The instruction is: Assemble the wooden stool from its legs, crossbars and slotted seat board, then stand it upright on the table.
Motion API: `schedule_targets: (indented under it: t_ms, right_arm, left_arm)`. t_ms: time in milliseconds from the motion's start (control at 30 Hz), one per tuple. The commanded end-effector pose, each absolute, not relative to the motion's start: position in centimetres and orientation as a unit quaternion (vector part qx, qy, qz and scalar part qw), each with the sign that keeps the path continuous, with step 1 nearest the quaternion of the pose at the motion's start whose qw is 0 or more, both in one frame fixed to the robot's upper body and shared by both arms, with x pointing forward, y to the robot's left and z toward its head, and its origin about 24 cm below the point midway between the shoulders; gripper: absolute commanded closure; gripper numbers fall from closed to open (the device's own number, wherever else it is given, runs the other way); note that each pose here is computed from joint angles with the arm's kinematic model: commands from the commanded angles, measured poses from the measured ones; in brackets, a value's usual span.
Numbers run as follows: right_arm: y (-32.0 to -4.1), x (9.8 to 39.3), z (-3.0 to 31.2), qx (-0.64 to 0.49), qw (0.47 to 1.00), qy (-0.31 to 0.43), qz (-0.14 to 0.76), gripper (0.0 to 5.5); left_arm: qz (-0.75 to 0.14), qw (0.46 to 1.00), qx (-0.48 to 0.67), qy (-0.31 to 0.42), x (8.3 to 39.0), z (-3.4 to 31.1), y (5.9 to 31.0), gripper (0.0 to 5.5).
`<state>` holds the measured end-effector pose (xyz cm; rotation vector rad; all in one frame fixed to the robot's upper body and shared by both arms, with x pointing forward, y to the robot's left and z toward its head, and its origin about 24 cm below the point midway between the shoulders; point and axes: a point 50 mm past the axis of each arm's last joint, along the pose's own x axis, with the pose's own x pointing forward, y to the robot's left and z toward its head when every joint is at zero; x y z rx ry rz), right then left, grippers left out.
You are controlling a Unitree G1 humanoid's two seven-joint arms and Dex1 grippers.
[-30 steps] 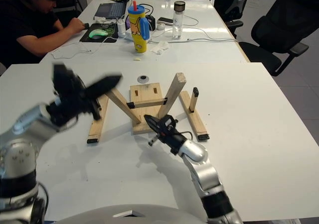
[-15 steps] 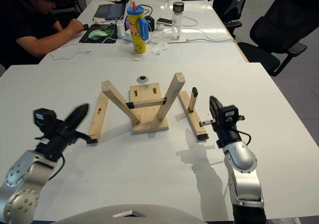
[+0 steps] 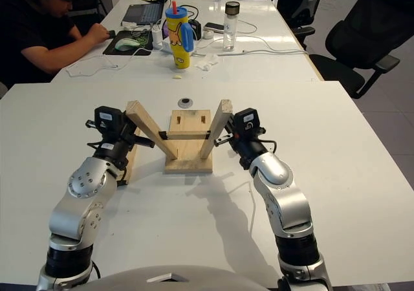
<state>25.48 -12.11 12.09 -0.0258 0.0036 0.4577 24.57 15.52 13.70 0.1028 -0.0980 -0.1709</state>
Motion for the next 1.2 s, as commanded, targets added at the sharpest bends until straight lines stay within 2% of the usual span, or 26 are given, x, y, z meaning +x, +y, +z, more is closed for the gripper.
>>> schedule_targets:
  t_ms: [33,67,167,233,300,367,400,600,733,833,1000,1067,1200]
  right_arm:
    - [-14.0,25.9,11.2,-0.040,0.979,0.026,0.196,5.50]
    - [-14.0,26.0,11.2,-0.042,0.980,0.025,0.195,5.50]
    - [-13.9,26.7,11.5,-0.048,0.978,0.014,0.202,5.50]
    - [-13.2,27.3,12.4,-0.049,0.971,-0.012,0.233,5.50]
    - [-12.6,27.8,13.0,-0.050,0.966,-0.028,0.252,5.50]
    - [-12.3,28.1,13.3,-0.058,0.958,-0.040,0.277,5.50]
    - [-11.5,27.9,13.5,-0.061,0.945,-0.050,0.318,5.50]
    - [-7.1,24.5,14.1,-0.085,0.825,-0.068,0.554,5.50]
    - [-4.2,22.4,14.5,-0.065,0.779,-0.067,0.619,5.50]
    - [-3.9,23.1,14.1,-0.072,0.807,-0.055,0.584,5.50]
    - [-7.9,26.6,10.2,-0.164,0.872,0.040,0.459,5.50]
    - [-8.5,27.4,8.7,-0.205,0.869,0.063,0.445,5.50]
    - [-8.1,28.9,6.6,-0.221,0.864,0.087,0.444,5.50]
  left_arm:
    - [0.023,0.995,0.071,-0.060,24.8,14.0,21.8,5.47]
    - [0.031,0.994,0.083,-0.060,24.6,14.0,22.8,5.47]
    - [-0.035,0.996,0.078,0.018,24.4,12.0,25.2,5.47]
    - [-0.222,0.961,0.130,0.102,23.4,10.7,24.7,5.47]
    - [-0.382,0.884,0.166,0.213,21.3,9.8,24.6,5.47]
    - [-0.452,0.832,0.159,0.280,19.9,10.1,24.9,5.47]
    - [-0.474,0.815,0.151,0.298,19.5,10.3,24.9,5.47]
    - [-0.515,0.764,0.144,0.361,18.3,9.4,24.0,5.47]
    - [-0.517,0.758,0.139,0.373,18.3,8.7,23.7,5.47]
    - [-0.527,0.753,0.128,0.371,18.1,8.3,23.1,5.47]
    - [-0.550,0.740,0.113,0.370,16.8,7.8,21.9,5.47]
    - [-0.557,0.737,0.109,0.367,16.5,7.4,21.0,5.47]
    - [-0.552,0.754,0.094,0.342,16.6,6.9,19.3,5.47]
